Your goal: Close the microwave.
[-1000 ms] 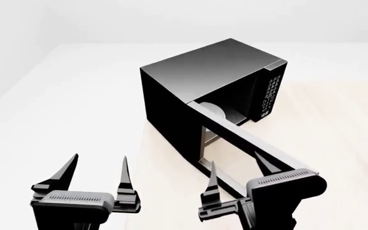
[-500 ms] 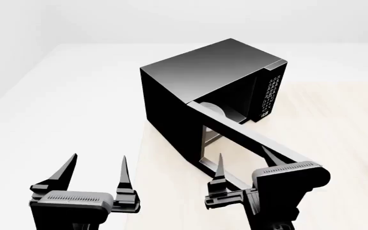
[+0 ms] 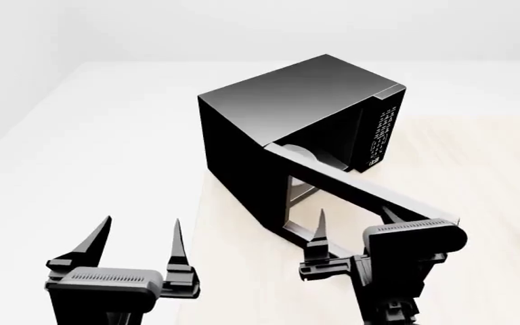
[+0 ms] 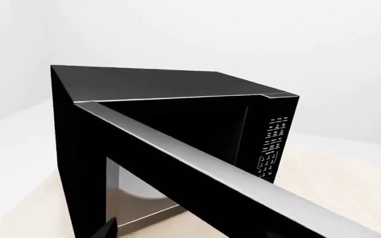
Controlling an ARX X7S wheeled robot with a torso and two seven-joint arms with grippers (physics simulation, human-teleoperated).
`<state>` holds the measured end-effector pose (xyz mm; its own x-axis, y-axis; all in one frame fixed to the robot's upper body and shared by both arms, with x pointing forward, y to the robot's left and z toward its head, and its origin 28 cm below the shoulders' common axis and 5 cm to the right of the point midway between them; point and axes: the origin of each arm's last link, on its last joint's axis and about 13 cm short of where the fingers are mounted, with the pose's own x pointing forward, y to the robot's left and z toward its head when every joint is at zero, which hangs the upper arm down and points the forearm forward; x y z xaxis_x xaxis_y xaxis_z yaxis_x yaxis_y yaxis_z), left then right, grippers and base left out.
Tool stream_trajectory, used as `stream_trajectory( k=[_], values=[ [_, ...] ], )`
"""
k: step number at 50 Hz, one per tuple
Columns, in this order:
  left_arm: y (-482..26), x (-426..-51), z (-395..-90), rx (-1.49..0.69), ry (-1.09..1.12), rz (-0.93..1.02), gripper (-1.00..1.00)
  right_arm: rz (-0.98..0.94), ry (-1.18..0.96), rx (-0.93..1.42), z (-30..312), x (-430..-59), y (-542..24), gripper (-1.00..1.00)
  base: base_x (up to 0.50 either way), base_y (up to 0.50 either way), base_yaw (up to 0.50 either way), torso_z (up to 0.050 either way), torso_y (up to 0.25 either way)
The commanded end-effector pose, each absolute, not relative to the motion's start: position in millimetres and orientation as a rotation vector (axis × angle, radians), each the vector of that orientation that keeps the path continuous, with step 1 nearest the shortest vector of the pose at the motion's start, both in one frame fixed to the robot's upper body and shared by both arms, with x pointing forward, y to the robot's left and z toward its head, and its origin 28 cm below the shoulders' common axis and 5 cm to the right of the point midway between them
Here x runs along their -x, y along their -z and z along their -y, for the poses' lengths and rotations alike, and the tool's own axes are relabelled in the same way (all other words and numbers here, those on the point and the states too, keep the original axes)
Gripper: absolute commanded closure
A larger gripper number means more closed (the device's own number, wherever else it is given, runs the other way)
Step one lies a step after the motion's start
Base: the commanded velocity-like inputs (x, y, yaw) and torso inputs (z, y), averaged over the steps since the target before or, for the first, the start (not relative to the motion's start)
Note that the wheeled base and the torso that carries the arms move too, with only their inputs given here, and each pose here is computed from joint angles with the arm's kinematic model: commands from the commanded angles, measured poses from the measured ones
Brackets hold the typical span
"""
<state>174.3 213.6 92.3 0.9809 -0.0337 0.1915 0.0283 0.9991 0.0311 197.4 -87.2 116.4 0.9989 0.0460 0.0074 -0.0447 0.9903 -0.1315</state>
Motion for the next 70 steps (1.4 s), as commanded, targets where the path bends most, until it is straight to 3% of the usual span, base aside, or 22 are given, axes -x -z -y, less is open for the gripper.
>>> stream_trajectory(
  k=[1, 70],
  values=[
    [-92, -173, -213, -0.027, 0.031, 0.193, -1.00, -0.141, -0.073, 0.113, 86, -192, -93, -1.00, 0.00, 0.00, 0.00, 0.000, 0.000],
    [-95, -173, -215, -0.026, 0.033, 0.195, -1.00, -0.173, 0.023, 0.132, 99, -234, -82, -1.00, 0.00, 0.00, 0.00, -0.002, 0.000]
  ],
)
